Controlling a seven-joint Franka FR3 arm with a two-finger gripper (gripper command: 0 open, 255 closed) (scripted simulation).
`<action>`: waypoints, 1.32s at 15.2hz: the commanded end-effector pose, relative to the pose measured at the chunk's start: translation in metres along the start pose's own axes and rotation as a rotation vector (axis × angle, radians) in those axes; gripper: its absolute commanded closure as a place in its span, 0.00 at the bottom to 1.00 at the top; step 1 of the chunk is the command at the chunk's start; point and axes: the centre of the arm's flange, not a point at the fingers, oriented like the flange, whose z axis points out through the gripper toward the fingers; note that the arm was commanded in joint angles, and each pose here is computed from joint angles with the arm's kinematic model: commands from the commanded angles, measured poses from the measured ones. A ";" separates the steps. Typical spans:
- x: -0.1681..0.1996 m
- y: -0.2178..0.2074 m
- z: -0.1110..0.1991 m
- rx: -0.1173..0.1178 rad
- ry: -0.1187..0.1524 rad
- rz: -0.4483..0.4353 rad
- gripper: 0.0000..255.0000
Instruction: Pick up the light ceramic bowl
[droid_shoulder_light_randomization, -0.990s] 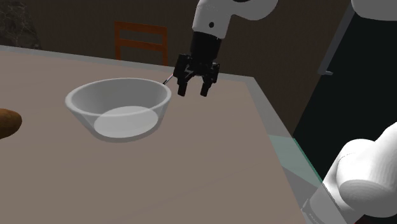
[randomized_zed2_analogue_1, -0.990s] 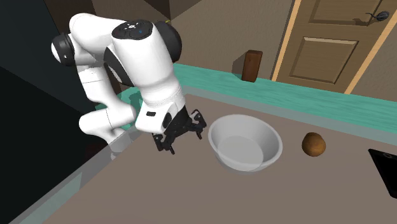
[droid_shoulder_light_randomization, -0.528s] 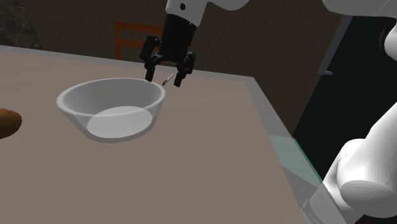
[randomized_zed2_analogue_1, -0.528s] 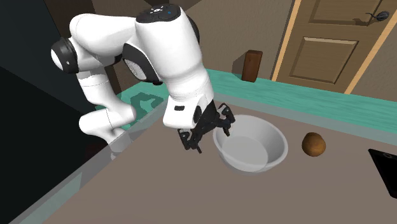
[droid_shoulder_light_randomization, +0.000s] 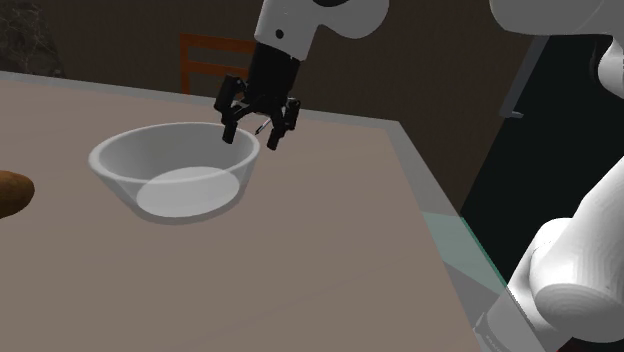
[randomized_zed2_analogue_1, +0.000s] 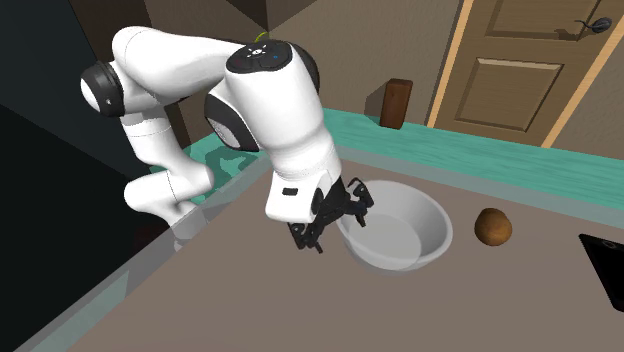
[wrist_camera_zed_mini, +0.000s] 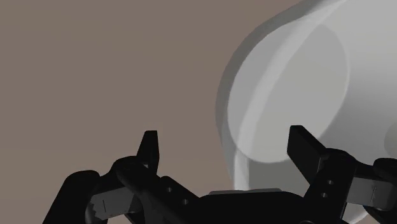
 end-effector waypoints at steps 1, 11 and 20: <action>-0.001 0.003 0.005 0.000 0.000 0.000 0.00; -0.001 0.003 0.005 0.000 0.000 0.000 1.00; 0.000 -0.013 -0.040 0.000 0.000 0.000 1.00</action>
